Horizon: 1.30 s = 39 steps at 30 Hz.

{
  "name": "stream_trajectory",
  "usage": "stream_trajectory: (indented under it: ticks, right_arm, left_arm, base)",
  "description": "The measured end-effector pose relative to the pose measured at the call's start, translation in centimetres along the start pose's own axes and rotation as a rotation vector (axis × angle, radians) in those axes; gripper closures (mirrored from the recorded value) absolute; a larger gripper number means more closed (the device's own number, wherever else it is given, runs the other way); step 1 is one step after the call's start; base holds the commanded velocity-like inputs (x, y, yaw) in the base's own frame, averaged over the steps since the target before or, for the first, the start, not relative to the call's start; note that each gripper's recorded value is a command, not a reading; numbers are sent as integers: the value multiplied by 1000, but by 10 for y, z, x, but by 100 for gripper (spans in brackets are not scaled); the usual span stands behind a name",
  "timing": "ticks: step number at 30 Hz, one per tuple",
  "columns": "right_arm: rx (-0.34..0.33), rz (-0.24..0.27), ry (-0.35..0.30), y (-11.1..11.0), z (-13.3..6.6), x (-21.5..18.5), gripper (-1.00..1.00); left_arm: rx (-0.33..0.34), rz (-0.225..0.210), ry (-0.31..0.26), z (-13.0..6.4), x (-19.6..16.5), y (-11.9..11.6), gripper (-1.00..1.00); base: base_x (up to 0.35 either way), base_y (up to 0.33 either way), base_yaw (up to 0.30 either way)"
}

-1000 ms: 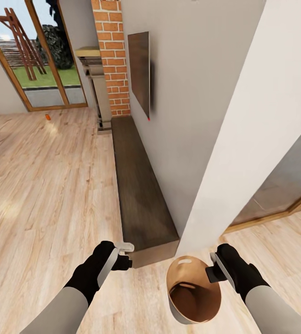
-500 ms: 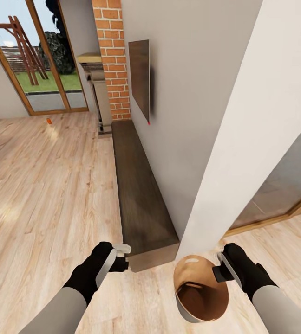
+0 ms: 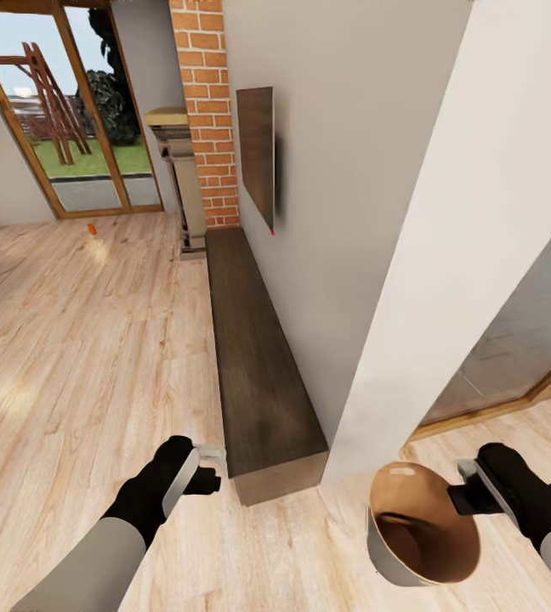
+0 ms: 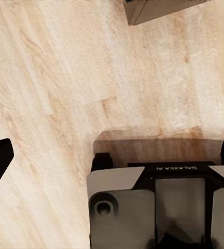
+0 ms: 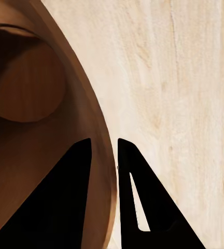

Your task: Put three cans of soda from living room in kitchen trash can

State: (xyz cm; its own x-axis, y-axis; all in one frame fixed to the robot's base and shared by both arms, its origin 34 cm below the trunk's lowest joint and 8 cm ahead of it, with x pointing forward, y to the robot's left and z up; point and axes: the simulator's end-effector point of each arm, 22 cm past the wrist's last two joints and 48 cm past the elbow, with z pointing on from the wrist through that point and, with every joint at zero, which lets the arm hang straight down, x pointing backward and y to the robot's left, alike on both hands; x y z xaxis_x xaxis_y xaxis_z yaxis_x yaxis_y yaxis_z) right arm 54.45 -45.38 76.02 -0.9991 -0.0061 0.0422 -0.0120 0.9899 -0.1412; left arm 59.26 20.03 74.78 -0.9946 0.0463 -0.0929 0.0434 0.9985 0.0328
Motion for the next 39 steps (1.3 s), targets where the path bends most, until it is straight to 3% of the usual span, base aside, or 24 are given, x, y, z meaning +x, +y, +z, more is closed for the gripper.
stream_trajectory:
  ticks: [4, 8, 13, 17, 22, 27, 39]
  right_arm:
    - [44, -18, -1, -18, -4, 1, 100]
    - [-1, 8, -11, -10, -7, -1, 100]
    - [34, -10, -17, -18, -11, -2, 100]
    - [12, 0, -26, -10, -13, -4, 100]
    - [38, -22, -32, -12, -16, -6, 100]
    - [9, -13, -43, -2, -19, -9, 100]
    - [22, -20, -62, -4, -28, -13, 100]
  left_arm:
    - [-2, -1, -4, -3, -2, 1, -100]
    - [-8, -1, -11, -6, -3, 2, -100]
    - [-13, -4, -21, -10, -6, 4, -100]
    - [-12, -5, -31, -13, -9, 3, -100]
    - [-7, -8, -43, -18, -13, 3, -100]
    - [-5, -9, -53, -23, -15, 2, -100]
    - [1, -12, -77, -32, -22, 1, -100]
  base:
    - [0, 0, 0]
    - [0, 0, 0]
    - [0, 0, 0]
    - [0, 0, 0]
    - [0, 0, 0]
    - [0, 0, 0]
    - [0, 0, 0]
